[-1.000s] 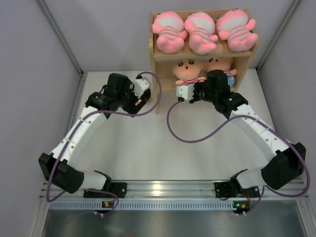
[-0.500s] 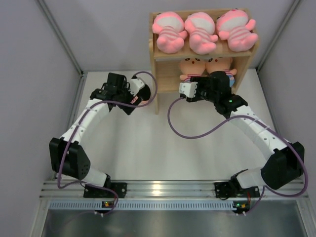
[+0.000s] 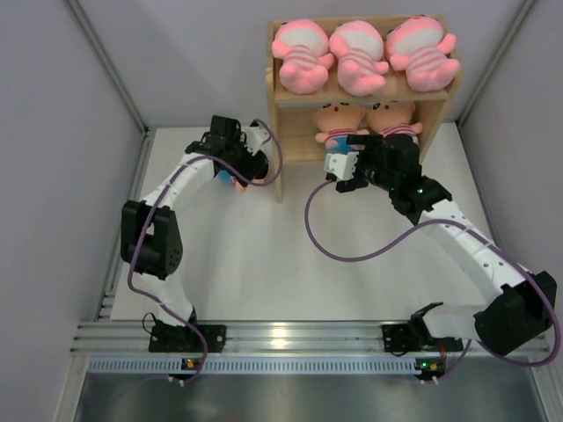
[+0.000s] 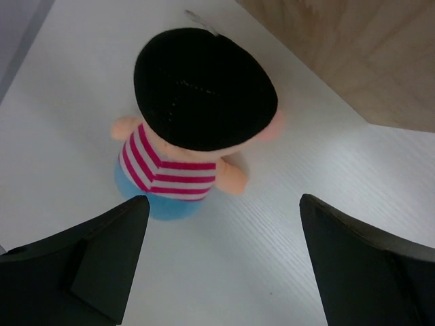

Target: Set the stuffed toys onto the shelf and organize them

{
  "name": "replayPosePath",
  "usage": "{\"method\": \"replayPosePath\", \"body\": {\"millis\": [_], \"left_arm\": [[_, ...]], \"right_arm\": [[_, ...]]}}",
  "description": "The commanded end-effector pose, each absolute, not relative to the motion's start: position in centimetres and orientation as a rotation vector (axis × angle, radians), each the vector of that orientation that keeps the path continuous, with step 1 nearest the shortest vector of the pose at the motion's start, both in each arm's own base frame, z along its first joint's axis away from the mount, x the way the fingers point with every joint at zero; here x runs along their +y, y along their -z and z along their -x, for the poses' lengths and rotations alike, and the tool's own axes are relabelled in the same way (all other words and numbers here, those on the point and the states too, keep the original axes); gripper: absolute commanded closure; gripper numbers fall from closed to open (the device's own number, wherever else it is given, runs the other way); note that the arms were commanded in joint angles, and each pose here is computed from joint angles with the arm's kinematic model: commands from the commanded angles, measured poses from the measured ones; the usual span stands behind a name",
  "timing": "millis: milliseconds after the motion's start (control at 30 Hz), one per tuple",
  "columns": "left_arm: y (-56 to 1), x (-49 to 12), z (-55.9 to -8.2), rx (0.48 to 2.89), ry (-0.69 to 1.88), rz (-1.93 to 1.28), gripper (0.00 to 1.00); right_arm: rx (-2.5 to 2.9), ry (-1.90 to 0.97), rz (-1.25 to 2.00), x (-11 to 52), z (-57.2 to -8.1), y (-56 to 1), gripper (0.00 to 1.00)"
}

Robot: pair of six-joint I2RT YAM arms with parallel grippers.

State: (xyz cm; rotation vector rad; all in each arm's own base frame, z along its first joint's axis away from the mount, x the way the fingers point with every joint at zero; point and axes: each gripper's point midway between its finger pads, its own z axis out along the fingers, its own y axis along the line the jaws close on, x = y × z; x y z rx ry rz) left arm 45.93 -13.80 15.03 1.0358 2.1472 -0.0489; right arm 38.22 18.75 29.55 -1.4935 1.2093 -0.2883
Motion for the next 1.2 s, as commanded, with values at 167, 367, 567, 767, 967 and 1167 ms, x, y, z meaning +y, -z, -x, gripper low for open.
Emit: {"method": "replayPosePath", "body": {"millis": [167,367,567,767,967,1167], "left_arm": [[-13.6,-14.6,-52.1,2.079,-0.023,-1.043,0.01],[-11.7,-15.4,-52.7,2.104,0.119,-1.010,0.02],[-9.0,-15.0,-52.2,2.147,0.191,-1.020,0.37],[-9.1,-15.5,-50.2,2.150,0.270,-1.030,1.00],[-18.6,-16.6,-44.9,2.040,0.429,-0.875,1.00],[-28.4,-20.2,-35.5,1.904,0.905,-0.723,1.00]], "right_arm": [[1.142,0.289,1.454,18.6,-35.5,-32.0,0.18],[1.139,0.297,1.448,17.9,-34.3,-31.6,0.18],[1.131,0.290,1.435,17.7,-33.5,-31.6,0.18],[1.108,0.261,1.411,17.9,-32.5,-32.5,0.18],[1.035,0.236,1.433,19.7,-30.3,-33.6,0.18],[0.995,0.117,1.522,23.9,-26.8,-30.9,0.18]]}}
